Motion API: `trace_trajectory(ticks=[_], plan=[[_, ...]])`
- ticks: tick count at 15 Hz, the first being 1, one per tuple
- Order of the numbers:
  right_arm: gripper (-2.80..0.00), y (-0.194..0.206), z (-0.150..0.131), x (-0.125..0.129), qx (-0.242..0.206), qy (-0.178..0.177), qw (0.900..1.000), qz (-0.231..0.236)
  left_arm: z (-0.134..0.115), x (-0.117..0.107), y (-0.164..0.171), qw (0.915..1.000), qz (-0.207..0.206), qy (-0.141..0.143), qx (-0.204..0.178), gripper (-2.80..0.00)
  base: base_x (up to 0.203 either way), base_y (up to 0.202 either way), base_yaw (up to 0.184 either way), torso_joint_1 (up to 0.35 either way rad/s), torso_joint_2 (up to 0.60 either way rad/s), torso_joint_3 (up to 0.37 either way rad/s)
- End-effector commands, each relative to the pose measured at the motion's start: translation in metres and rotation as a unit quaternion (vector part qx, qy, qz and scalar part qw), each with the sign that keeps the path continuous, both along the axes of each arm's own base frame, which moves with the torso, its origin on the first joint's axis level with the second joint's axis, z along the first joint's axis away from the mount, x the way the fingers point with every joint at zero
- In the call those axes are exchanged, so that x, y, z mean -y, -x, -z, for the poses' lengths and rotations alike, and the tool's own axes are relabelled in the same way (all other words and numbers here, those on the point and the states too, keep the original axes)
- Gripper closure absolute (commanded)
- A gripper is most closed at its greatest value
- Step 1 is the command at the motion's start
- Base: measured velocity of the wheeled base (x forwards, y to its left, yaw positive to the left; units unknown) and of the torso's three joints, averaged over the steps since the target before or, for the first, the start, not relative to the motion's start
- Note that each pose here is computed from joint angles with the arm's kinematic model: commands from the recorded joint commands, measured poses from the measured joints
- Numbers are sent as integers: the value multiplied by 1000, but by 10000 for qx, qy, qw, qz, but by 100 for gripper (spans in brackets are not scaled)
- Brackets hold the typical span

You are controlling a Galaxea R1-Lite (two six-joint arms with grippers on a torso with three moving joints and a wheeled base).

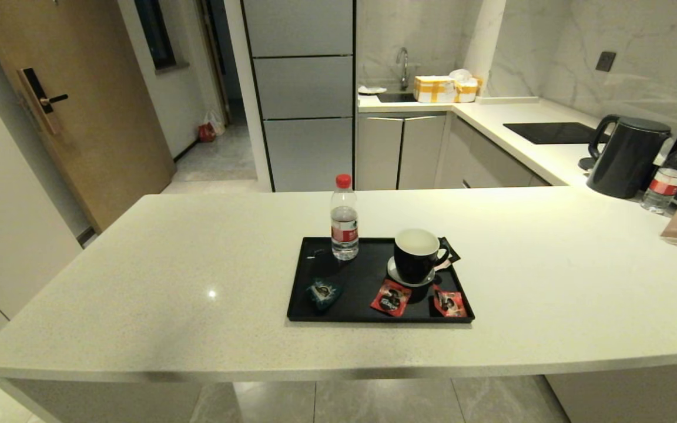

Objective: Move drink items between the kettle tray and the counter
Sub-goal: Pick up the tea bag

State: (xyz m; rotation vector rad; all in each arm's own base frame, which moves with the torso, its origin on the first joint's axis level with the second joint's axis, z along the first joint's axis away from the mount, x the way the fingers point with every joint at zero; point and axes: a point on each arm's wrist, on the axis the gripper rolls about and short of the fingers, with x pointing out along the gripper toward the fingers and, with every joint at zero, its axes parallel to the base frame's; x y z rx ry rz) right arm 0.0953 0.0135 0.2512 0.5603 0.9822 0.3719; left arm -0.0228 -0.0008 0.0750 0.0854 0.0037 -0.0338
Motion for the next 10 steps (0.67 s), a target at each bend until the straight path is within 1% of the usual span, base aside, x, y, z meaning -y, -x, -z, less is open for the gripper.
trace_trajectory(ticks=[1, 2, 4, 5, 6, 7, 8, 9, 10], plan=[[0, -60, 29, -5, -1175, -317, 9922, -264, 0, 0, 0, 10000, 8, -2, 3, 0, 0, 0, 0, 0, 0, 0], [0, -82, 39, -10, -1368, -449, 9887, -414, 0, 0, 0, 10000, 6, -2, 3, 0, 0, 0, 0, 0, 0, 0], [0, -116, 58, -22, -1452, -568, 9854, -681, 0, 0, 0, 10000, 8, -2, 3, 0, 0, 0, 0, 0, 0, 0], [0, -133, 68, -27, -1467, -558, 9848, -745, 0, 0, 0, 10000, 1, -2, 3, 0, 0, 0, 0, 0, 0, 0], [0, -151, 79, -31, -1467, -473, 9853, -741, 0, 0, 0, 10000, 1, -2, 3, 0, 0, 0, 0, 0, 0, 0], [0, -167, 90, -36, -1409, -297, 9871, -706, 0, 0, 0, 10000, 1, -2, 3, 0, 0, 0, 0, 0, 0, 0], [0, -181, 98, -42, -1258, -47, 9899, -655, 0, 0, 0, 10000, 1, -2, 3, 0, 0, 0, 0, 0, 0, 0], [0, -190, 103, -53, -968, 253, 9929, -646, 0, 0, 0, 10000, 4, -2, 3, 0, 0, 0, 0, 0, 0, 0], [0, -193, 109, -60, -782, 424, 9941, -618, 0, 0, 0, 10000, 1, -2, 3, 0, 0, 0, 0, 0, 0, 0]])
